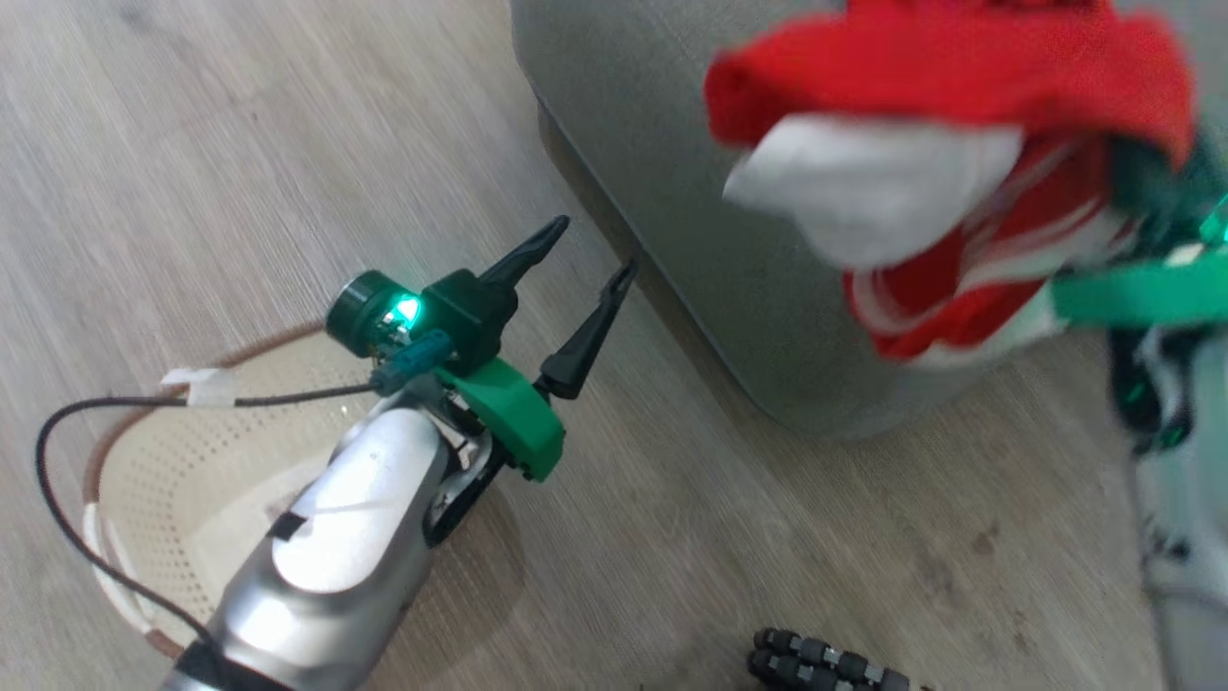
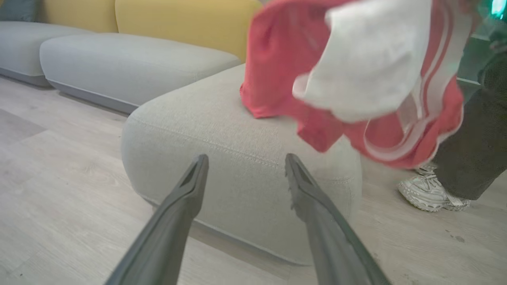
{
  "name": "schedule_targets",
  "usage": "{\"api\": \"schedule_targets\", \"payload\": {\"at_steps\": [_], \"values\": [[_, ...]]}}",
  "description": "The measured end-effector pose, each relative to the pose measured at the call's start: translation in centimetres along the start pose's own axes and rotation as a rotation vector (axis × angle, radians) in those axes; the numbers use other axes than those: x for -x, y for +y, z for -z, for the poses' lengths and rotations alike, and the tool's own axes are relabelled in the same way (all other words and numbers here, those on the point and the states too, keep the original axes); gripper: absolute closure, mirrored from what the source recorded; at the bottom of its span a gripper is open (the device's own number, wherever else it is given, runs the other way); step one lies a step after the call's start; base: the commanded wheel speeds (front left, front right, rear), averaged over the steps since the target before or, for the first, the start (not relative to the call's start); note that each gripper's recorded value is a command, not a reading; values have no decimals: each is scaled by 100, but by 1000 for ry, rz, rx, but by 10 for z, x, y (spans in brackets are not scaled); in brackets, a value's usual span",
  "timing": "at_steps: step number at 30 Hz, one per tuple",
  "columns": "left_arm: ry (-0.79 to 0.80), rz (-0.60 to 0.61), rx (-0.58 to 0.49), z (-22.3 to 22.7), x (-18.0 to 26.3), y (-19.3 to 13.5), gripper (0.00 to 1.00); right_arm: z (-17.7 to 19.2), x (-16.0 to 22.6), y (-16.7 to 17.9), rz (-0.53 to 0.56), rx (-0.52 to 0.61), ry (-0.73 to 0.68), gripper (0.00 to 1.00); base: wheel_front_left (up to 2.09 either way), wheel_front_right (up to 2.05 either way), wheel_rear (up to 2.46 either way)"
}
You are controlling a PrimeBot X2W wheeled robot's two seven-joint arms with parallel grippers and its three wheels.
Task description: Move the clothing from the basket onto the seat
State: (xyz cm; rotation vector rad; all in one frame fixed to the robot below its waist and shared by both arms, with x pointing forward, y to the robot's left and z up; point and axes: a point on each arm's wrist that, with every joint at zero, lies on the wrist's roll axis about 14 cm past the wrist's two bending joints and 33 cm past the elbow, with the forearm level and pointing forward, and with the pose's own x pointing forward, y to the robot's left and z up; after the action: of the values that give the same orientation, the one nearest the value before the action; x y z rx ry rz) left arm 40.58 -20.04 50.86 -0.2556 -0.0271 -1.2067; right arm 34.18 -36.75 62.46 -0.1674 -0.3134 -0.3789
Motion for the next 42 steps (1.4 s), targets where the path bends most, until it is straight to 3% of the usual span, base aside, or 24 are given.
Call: {"api": "schedule_targets", "payload": {"at_steps": [12, 21, 28, 36, 42], "values": [[49, -68, 46, 49, 15, 56, 0, -15, -111, -33, 5, 212, -36, 100, 0, 0, 0], [70, -110, 47, 73, 30, 91, 0, -8, -176, -68, 110, 331, -18, 100, 0, 0, 0], [105, -145, 63, 99, 47, 113, 0, 9, -203, -116, 301, 290, 28, 100, 0, 0, 0], [142, -208, 81, 124, 71, 139, 0, 81, -195, -142, 424, 269, 202, 100, 0, 0, 0], [168, -249, 103, 142, 88, 152, 0, 186, -173, -106, 404, 159, 394, 100, 0, 0, 0]]}}
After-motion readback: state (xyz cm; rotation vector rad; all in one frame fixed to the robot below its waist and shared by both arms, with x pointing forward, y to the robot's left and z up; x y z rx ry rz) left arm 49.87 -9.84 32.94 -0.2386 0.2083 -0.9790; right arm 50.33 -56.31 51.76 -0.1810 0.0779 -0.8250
